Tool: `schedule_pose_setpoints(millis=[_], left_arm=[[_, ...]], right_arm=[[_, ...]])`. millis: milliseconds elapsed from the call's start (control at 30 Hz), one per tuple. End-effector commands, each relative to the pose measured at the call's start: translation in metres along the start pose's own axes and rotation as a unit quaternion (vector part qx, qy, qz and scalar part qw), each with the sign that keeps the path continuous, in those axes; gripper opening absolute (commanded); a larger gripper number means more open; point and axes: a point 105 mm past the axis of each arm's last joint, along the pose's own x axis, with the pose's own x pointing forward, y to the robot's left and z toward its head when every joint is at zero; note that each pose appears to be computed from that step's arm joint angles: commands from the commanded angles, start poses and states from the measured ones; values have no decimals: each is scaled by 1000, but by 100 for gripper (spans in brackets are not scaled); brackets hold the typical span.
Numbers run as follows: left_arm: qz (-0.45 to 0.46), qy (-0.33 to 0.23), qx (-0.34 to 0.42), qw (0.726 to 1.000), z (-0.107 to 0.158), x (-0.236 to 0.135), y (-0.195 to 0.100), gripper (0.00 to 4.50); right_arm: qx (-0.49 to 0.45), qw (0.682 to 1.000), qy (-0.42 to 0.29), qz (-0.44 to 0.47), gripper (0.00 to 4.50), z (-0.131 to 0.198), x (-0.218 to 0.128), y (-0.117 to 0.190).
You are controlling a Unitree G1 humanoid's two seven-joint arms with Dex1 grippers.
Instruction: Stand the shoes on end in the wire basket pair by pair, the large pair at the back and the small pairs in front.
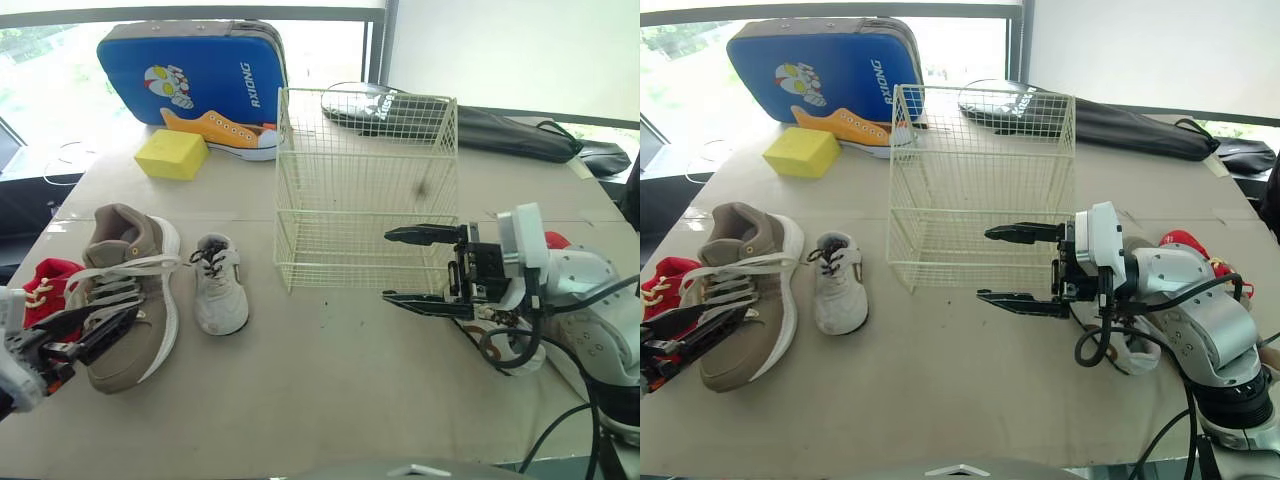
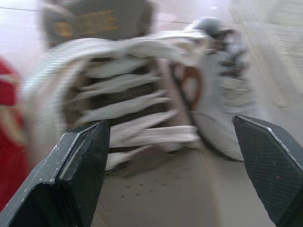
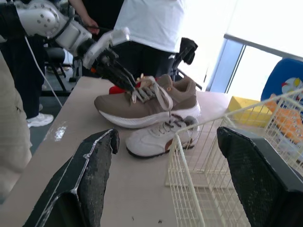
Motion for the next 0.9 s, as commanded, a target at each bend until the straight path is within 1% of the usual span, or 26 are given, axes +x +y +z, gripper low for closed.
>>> schedule_pose_setpoints(millis=[33,133,200,267,333,433,500,600,633,733,800,900], left_arm=[[-196,7,50,979,16,17,-76,450],[-296,48,109,948,11,27,-116,450],[-341,68,148,926,7,33,-131,450],[-372,79,175,908,5,39,-138,450],[-394,72,177,899,5,48,-141,450],[-420,76,196,883,-2,60,-143,450],[-440,68,207,871,1,67,-144,450],[-466,55,212,857,4,72,-151,450],[-473,53,214,853,4,73,-152,450],[-483,46,223,845,2,77,-156,450],[-492,45,221,841,0,77,-157,450],[-496,43,223,838,-5,79,-157,450]], right_arm=[[4,997,65,-31,344,2,-34,6],[38,983,141,-109,344,-4,-76,8],[51,961,196,-188,344,-10,-106,6],[45,937,238,-252,344,-13,-129,7],[68,904,306,-290,344,-27,-149,15],[95,873,342,-334,344,-34,-169,27],[94,847,394,-344,344,-38,-181,37],[111,811,426,-385,344,-38,-208,43],[115,804,436,-387,344,-36,-215,47],[135,768,478,-406,344,-34,-239,60],[145,761,485,-406,344,-30,-247,65],[156,751,475,-431,344,-20,-259,70]])
